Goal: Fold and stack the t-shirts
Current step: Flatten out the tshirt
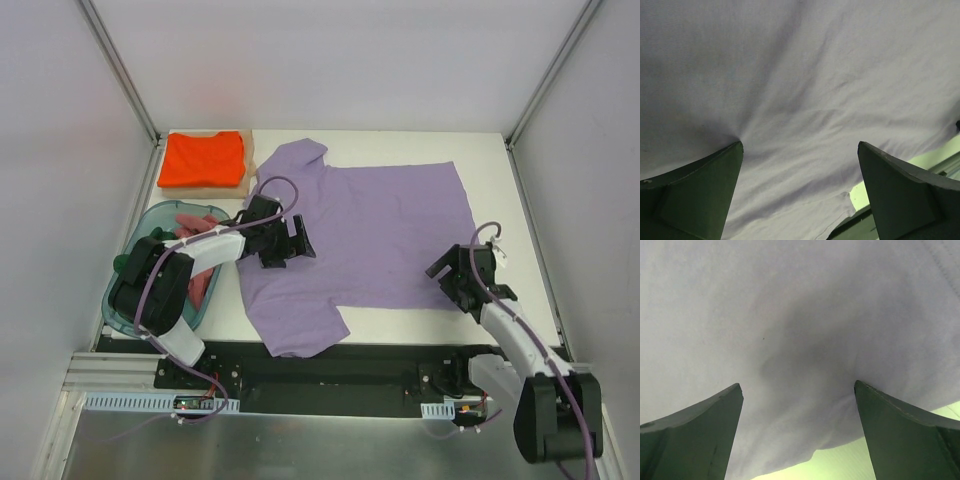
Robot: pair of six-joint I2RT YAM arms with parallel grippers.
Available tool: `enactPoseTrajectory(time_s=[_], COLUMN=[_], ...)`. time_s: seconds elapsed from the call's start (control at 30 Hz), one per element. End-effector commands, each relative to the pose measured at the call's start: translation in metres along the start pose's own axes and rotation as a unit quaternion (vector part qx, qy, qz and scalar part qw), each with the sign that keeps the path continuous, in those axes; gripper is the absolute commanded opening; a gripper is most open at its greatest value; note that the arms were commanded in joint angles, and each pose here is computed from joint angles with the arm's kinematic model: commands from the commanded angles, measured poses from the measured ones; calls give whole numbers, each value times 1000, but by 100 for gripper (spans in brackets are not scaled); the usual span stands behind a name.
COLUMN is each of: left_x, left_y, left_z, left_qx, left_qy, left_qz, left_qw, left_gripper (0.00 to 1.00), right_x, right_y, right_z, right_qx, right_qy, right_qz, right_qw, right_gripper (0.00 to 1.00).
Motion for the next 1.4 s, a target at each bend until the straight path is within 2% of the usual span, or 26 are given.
enactPoseTrajectory(time_s=[0.0,0.13,0.23,0.37,0.53,0.7,1.0,1.17,1.37], left_x=[-37,-34,-23,6,45,92,157,181,199], left_y=[21,11,-9,-44,-57,-55,-50,-49,-45], left_z=[5,7,14,33,45,26,-33,-55,-82], left_qx=[19,-1,-29,-45,-3,29,55,52,26], left_qy=[55,55,45,-6,-80,-88,-70,-57,-31], left_qz=[13,-2,-23,-60,-76,-43,-3,16,42], left_qw=[998,998,998,997,994,995,996,997,998], left_gripper=[99,99,99,99,99,99,99,99,99], right_x=[-18,-21,-5,35,70,97,135,127,129], right_y=[-26,-34,-30,-10,5,29,63,66,38], right_z=[14,20,28,47,42,10,-64,-91,-104], right_qx=[-29,-29,-27,-19,-24,-37,-7,-5,-36], right_qy=[-4,-21,-38,-59,-89,-52,34,101,121], right_qz=[-25,-17,24,82,132,161,141,131,87], right_qw=[999,999,999,995,987,985,989,986,988], right_gripper=[96,96,96,96,96,96,96,96,96])
Point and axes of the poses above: each gripper's point midway between its finger pads, its own z axis back along the fingers, its own y axis along the line the jaws close on, x = y × z, the point moved 5 cm from there along z, back along the fingers, and after that the axes turned 12 degrees about z, right-handed, at the moved point
